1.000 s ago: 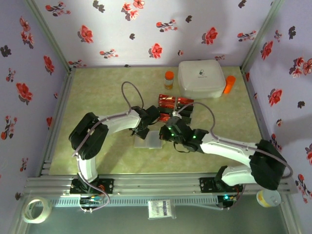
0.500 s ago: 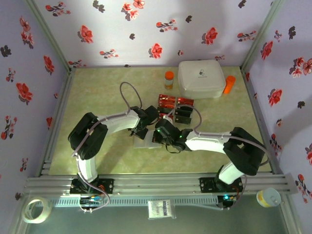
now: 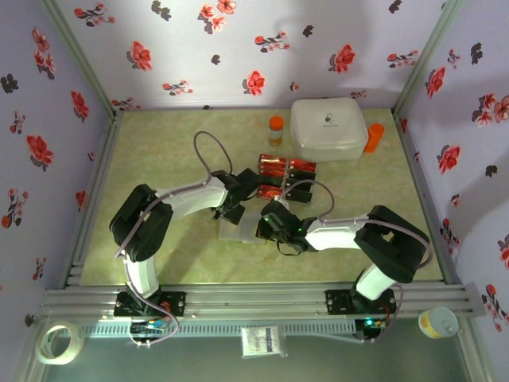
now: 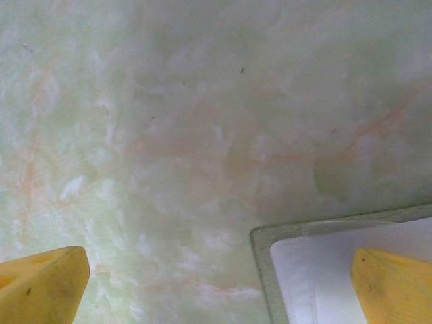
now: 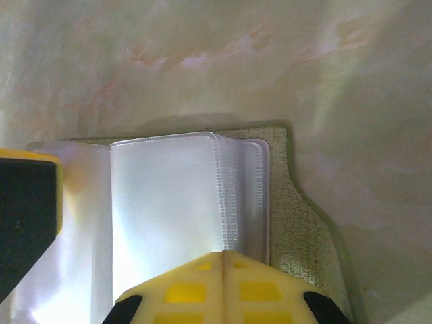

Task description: Put the credit cards into the card holder

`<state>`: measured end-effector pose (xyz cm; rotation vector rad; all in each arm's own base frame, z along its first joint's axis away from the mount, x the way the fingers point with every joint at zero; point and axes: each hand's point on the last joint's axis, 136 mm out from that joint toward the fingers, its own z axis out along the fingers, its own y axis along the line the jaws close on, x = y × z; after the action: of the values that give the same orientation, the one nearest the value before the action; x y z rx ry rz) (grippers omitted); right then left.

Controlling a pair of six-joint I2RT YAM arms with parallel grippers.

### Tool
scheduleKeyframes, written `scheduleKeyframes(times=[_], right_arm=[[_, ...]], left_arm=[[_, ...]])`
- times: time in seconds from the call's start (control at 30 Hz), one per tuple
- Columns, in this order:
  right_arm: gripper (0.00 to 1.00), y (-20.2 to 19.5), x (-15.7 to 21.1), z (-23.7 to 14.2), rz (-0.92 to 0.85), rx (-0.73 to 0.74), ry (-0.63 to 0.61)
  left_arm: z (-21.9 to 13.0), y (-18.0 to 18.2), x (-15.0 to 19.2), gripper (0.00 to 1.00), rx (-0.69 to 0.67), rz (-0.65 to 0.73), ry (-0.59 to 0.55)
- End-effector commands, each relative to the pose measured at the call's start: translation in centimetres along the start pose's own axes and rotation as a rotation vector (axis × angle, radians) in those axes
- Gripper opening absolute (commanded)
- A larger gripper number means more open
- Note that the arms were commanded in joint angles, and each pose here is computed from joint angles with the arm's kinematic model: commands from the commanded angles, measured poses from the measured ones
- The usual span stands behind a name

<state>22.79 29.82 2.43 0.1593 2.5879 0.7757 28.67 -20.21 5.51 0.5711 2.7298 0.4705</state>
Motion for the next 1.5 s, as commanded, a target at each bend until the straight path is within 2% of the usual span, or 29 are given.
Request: scheduleKeyframes(times=[0.0,0.2,0.43,0.57,0.73,0.97,1.47], right_arm=[[0.00,-2.0,1.2,0.4,0.018,0.053,0.041],[0.00,-1.8,1.2,0.3,0.022,0.043,0.041],[0.00,-1.6,1.1,0.1,0.026,0.034,0.034],[0.00,-1.7,1.1,0.1,0.034,0.031,0.029],[0.00,-1.8,1.1,0.1,0.039,0.026,0.025],[0.00,-1.9,1.2,0.2,0.047,0.025,0.022],[0.00,-2.7,1.2,-0.5,0.060,0.037,0.010]], left_arm=[[-2.7,-0.1,-1.5,1.00,0.095,-0.086,-0.041],[-6.4,-2.1,-3.7,1.00,0.303,-0.200,-0.101],[-11.6,-6.4,-6.4,1.00,0.716,-0.467,-0.168],[-12.1,-7.8,-6.5,1.00,0.871,-0.614,-0.168],[-11.7,-9.0,-5.7,1.00,0.985,-0.729,-0.156],[-9.2,-9.8,-3.5,1.00,0.992,-0.757,-0.104],[-3.2,-6.6,0.6,1.00,0.780,-0.632,-0.050]])
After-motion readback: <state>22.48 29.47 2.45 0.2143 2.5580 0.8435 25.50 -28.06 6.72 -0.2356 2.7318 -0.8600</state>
